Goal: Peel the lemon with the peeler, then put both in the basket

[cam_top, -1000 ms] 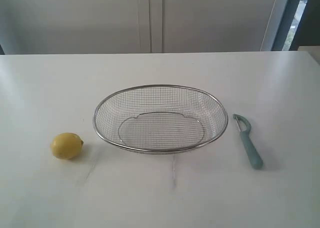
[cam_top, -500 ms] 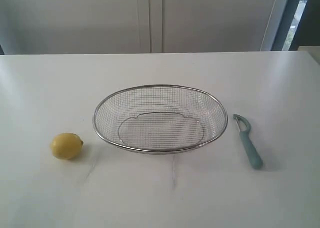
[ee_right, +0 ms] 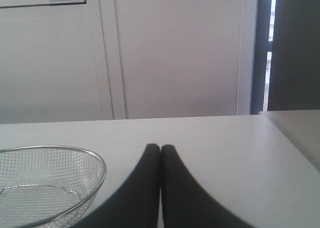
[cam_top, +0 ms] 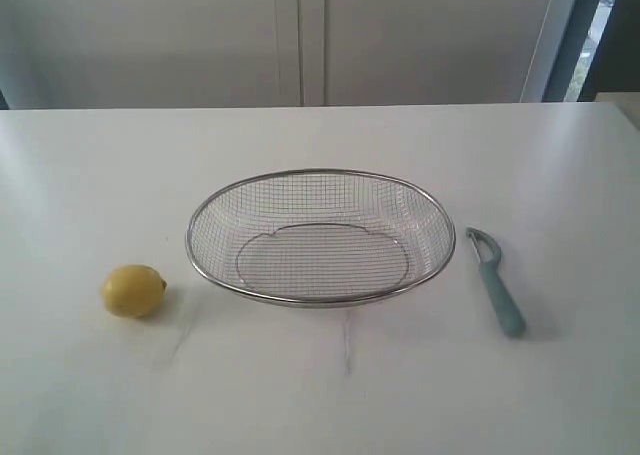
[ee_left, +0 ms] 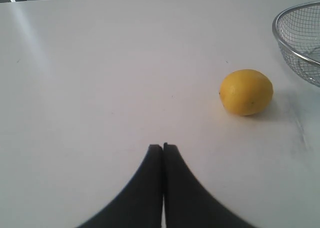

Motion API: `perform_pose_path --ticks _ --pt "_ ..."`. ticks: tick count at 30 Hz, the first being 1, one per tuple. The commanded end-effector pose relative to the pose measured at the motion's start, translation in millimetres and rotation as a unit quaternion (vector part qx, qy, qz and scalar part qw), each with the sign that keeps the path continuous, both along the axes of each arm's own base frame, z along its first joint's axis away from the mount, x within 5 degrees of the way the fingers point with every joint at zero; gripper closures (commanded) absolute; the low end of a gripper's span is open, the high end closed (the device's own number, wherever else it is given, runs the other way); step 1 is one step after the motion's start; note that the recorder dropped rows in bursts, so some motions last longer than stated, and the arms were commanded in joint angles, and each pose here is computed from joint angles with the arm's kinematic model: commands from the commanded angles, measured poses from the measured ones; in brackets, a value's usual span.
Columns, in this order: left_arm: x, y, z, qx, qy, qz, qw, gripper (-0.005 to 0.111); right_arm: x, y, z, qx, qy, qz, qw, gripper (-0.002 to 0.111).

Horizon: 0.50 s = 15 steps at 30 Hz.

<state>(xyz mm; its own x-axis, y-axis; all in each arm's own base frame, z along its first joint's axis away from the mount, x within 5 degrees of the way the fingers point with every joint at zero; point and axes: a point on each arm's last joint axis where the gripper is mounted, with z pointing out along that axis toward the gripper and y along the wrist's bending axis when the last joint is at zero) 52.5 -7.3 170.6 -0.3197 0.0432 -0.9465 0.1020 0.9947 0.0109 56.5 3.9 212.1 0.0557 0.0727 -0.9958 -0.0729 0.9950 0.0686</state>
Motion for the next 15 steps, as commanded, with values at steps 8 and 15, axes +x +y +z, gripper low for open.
perform_pose_path --ticks 8,15 --pt "0 -1 -1 -0.004 0.000 -0.004 1.000 0.107 -3 0 16 0.022 -0.094 0.003 0.995 0.108" --pt "0 -1 -1 -0.004 0.000 -0.004 1.000 0.107 -8 -1 30 0.110 -0.169 0.022 0.979 0.108"
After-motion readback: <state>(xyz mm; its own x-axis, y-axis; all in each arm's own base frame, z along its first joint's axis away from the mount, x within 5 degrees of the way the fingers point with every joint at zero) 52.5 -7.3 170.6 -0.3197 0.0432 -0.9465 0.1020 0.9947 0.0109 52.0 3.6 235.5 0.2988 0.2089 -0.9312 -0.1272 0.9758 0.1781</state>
